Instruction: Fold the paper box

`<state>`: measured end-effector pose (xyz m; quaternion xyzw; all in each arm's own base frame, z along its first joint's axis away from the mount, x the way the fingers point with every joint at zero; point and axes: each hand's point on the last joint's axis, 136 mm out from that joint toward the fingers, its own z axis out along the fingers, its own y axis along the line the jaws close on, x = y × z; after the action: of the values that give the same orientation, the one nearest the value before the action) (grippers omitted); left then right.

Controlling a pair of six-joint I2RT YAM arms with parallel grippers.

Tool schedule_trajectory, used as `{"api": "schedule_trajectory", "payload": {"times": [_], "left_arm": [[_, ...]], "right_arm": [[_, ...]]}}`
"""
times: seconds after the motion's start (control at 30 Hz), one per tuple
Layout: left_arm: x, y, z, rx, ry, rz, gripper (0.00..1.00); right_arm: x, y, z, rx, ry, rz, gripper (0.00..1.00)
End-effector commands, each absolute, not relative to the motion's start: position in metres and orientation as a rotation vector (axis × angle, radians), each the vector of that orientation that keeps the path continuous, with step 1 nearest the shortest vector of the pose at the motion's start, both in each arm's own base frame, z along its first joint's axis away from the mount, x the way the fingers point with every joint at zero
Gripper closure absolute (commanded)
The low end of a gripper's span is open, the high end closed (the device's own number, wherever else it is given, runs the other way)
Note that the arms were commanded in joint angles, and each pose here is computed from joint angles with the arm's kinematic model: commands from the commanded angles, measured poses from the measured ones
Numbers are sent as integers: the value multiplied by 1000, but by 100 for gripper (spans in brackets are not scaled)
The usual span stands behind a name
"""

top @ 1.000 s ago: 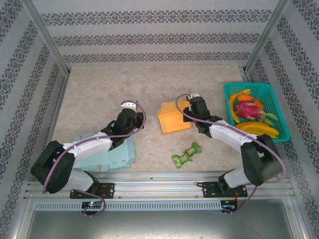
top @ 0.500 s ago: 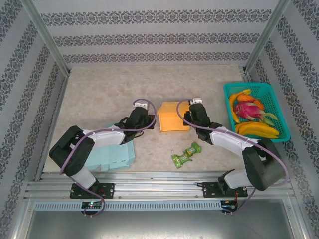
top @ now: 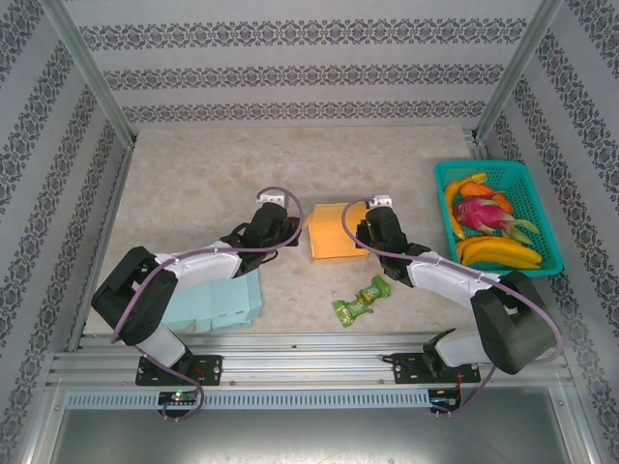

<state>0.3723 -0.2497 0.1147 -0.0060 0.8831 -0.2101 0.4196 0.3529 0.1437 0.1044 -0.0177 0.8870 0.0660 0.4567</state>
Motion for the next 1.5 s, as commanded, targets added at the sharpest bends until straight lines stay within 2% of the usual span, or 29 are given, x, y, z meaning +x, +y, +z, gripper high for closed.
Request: {"api": "schedule_trajectory", "payload": {"times": [0.0,0.37,1.07,1.3,1.47], "left_arm": [[379,-255,121,-27,2216,-563,77],[373,-286,101,-3,2251,-695,77],[346,-274,42,7,2323,-633,77],[340,-268,40,20,2324,-613,77],[339,-257,58,41,2302,-550,77]], "right_arm": [[353,146,114,-3,2133,174,100],[342,152,109,-17,2132,159,100],[293,146,79,-77,2082,33,100],[280,133,60,-73,2098,-16,100],[280,134,62,-88,2093,-19,100]]}}
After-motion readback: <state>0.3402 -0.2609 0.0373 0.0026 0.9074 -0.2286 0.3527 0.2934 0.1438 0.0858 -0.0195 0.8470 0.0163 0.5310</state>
